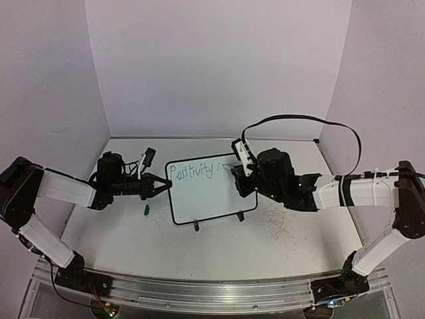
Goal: Write a sentence on the whiteboard
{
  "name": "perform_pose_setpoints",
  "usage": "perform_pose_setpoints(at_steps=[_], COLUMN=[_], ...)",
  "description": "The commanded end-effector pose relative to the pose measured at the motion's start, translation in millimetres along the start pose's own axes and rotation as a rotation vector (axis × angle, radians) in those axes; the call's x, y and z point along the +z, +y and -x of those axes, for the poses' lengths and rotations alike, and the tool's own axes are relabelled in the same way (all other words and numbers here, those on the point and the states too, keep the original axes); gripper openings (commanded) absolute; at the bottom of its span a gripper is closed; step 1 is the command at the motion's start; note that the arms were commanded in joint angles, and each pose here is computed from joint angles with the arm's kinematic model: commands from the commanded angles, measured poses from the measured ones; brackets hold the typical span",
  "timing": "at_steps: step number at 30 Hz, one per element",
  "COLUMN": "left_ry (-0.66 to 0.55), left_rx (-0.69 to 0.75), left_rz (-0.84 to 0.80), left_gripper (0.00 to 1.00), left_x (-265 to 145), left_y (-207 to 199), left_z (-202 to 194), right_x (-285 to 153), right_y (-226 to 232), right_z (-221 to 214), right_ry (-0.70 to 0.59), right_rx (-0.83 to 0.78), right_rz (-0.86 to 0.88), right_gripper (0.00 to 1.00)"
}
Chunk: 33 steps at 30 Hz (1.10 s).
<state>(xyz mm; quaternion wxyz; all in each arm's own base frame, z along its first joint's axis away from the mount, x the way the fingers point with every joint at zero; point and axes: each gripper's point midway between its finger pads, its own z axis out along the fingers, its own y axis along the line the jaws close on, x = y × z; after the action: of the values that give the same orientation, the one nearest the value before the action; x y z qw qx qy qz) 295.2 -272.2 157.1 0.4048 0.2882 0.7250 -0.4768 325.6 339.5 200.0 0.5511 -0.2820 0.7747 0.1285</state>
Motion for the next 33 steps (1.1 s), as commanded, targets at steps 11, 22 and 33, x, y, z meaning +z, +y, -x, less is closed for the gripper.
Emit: perform_pose_setpoints(at_steps=[11,22,33], left_ry=[-0.064,-0.064,-0.061], left_rx=[0.095,0.094,0.092], left_rz=[0.011,0.007,0.006], left_gripper=[0.0,0.0,0.0], left_x=[-5,-4,-4], left_y=[-6,-6,-6], left_z=[24,25,24], right_x=[-2,-3,3], right_y=[4,7,2], right_z=[-8,-11,12], right_ry=[0.025,0.031,-0.025], right_rx=[0.017,0.056,0.059], right_rz=[-0.004,0.005,-0.037], right_gripper=[0.0,0.0,0.0])
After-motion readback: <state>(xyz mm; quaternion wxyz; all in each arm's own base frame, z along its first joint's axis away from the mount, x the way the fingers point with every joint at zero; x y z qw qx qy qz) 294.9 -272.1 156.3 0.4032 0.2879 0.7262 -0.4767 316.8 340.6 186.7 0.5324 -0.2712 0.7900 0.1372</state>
